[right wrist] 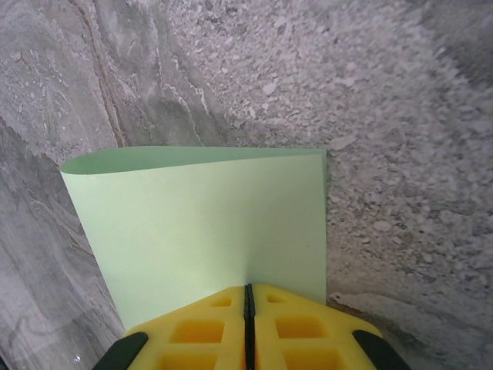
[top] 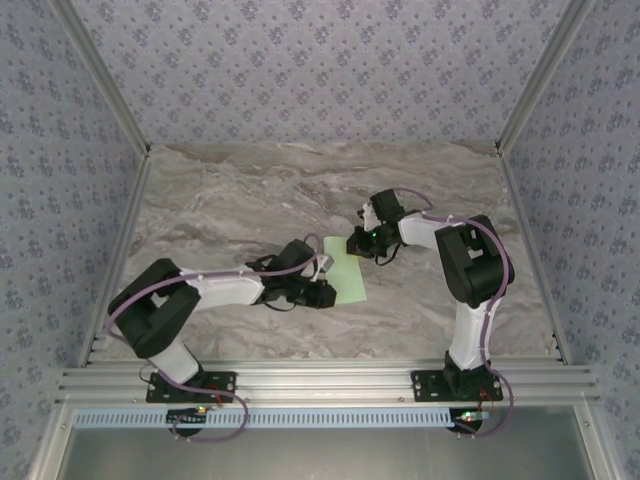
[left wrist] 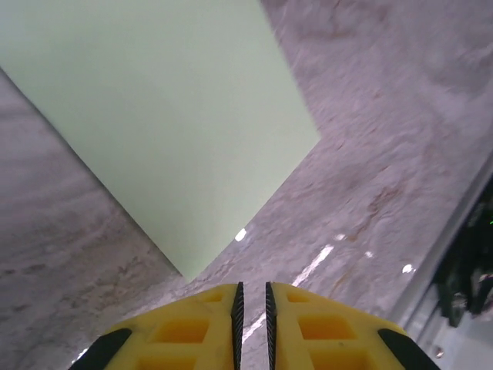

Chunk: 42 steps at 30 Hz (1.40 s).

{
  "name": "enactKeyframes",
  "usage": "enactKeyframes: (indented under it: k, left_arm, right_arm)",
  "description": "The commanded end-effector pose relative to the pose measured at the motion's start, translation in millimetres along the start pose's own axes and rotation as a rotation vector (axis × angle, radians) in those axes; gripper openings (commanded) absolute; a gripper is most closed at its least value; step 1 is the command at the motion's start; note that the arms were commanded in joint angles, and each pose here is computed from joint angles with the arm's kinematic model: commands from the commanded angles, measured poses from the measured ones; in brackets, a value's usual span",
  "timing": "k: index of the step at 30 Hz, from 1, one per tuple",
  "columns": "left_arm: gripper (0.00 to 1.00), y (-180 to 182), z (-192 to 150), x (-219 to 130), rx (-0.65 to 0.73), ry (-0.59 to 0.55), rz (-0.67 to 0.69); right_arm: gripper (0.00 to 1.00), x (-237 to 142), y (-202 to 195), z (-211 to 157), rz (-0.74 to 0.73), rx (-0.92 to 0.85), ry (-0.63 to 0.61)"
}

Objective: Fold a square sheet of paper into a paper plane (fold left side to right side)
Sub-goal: First fold the square sheet of paper in half at the center of the table, then hold the square sheet of paper at the center of the table.

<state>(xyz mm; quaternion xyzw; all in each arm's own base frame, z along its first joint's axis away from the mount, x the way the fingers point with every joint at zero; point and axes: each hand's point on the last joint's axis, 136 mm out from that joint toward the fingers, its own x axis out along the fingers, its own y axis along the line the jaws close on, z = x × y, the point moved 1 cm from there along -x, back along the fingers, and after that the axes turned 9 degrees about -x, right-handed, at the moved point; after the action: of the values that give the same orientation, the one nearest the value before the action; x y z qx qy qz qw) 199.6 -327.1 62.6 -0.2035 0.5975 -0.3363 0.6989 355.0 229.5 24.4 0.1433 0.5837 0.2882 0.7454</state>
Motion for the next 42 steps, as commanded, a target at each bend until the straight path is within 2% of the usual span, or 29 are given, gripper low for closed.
enactKeyframes:
  k: [1,5,11,22,27,32,36,39,42]
  left_arm:
    - [0.18,-21.7,28.7,-17.0,0.015,-0.05,-0.071]
    - [0.2,-14.0,50.9,-5.2,0.01,-0.056,-0.041]
    - [0.2,-4.8,63.6,25.6,-0.004,-0.016,-0.019]
    - [0.21,20.3,49.7,49.6,-0.012,0.032,0.107]
    - [0.21,31.5,33.6,57.0,-0.02,0.056,0.17]
    - [0.2,43.0,24.6,60.5,-0.049,0.061,0.211]
    - [0.2,41.6,26.7,57.1,-0.043,0.053,0.217]
    - [0.2,40.3,27.4,56.7,-0.044,0.052,0.217]
    - [0.2,39.3,27.8,56.0,-0.049,0.051,0.214]
  right_arm:
    - [0.08,11.1,-31.7,-40.9,-0.137,0.066,0.134]
    - [0.08,10.0,-30.6,-40.3,-0.139,0.062,0.131]
    - [0.09,9.7,-27.3,-39.1,-0.13,0.05,0.126]
    - [0.09,3.1,-14.1,-26.2,-0.102,0.024,0.094]
    - [0.13,-19.5,2.5,0.8,-0.082,-0.022,0.018]
    - [0.21,-63.5,11.6,18.6,-0.123,-0.068,-0.072]
    - [0.19,-84.6,13.9,-4.6,-0.121,-0.077,-0.073]
    - [0.11,-84.7,19.8,-38.8,-0.07,-0.065,-0.036]
    - [0.08,-75.3,29.2,-70.7,0.001,-0.046,0.003]
